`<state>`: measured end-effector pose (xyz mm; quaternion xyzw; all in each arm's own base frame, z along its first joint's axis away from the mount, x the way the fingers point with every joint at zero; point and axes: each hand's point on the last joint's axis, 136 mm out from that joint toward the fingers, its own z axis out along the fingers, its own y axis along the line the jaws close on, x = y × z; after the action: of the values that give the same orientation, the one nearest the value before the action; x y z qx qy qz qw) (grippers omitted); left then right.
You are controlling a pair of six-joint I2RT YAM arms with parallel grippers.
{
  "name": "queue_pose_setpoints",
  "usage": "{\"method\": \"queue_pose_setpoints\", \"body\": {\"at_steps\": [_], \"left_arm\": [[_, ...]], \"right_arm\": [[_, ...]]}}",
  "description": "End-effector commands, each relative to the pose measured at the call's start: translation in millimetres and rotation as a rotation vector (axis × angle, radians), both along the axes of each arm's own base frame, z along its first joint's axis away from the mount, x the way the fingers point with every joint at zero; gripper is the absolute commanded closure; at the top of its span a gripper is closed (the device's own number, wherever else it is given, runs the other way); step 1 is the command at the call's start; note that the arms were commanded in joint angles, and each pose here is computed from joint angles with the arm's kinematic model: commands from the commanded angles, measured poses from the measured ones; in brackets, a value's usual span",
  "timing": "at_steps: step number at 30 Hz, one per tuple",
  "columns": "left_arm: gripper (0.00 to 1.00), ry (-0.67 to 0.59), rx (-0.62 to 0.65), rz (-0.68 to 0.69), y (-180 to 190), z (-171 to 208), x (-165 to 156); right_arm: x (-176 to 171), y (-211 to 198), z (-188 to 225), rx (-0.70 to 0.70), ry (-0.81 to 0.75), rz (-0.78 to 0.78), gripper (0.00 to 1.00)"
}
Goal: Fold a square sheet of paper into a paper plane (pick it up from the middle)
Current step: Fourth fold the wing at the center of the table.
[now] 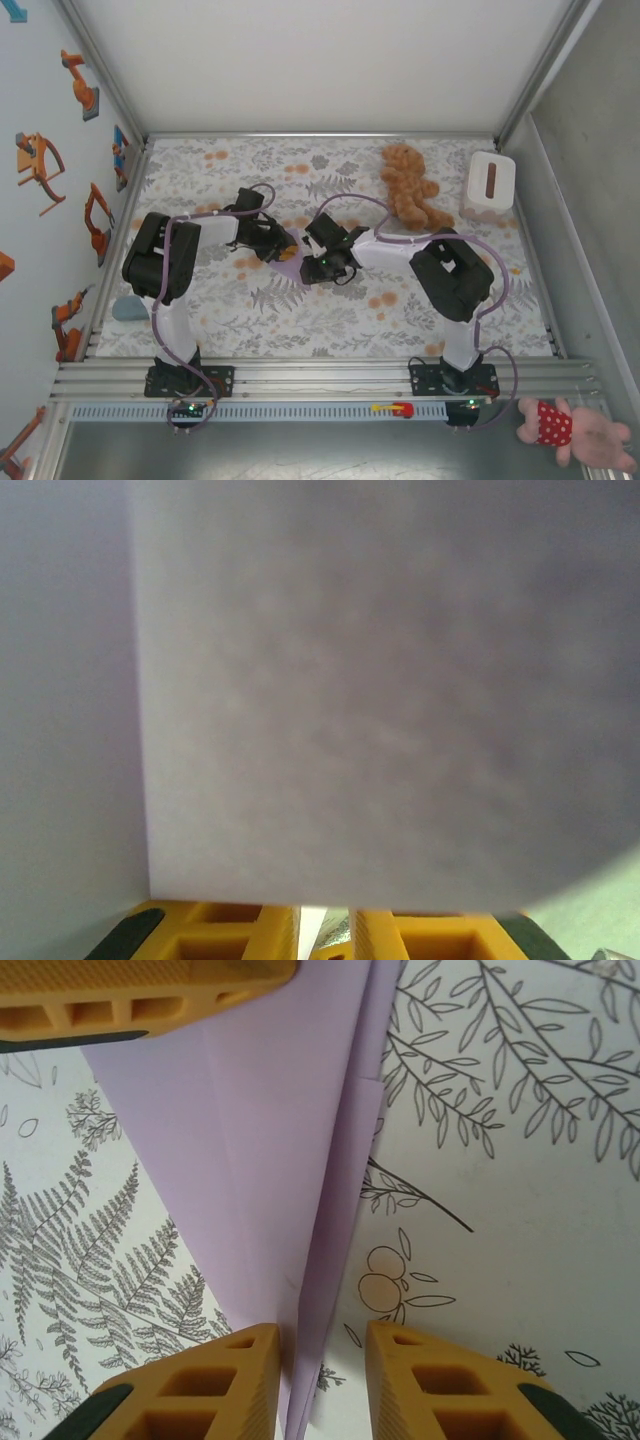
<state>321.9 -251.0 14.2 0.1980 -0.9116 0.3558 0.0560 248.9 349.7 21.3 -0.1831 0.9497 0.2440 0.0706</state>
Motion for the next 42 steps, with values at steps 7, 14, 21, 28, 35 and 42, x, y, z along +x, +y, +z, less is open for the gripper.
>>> {"method": "queue_pose_setpoints", "body": {"at_steps": [7,14,21,28,35,42], "left_arm": [[0.80,0.137,0.178,0.039,29.8,-47.3,-24.9],[0.80,0.144,0.182,0.031,29.8,-50.3,-26.7],[0.82,0.140,0.181,0.027,29.4,-49.3,-26.9],[0.84,0.129,0.171,0.023,27.6,-44.2,-26.5],[0.84,0.110,0.157,0.018,24.8,-37.7,-22.4],[0.84,0.095,0.146,0.013,22.7,-32.1,-18.1]], "right_arm": [[-15.2,-12.1,-28.2,-0.078,0.074,0.016,0.76],[7.2,-4.4,24.8,0.020,-0.093,-0.029,0.79],[17.2,22.5,40.1,0.130,-0.102,-0.013,0.85],[19.0,43.9,25.9,0.197,-0.049,0.007,0.91],[12.9,34.1,-4.1,0.158,-0.001,-0.005,0.93],[-3.1,8.9,-31.4,0.091,0.051,-0.026,0.94]]}}
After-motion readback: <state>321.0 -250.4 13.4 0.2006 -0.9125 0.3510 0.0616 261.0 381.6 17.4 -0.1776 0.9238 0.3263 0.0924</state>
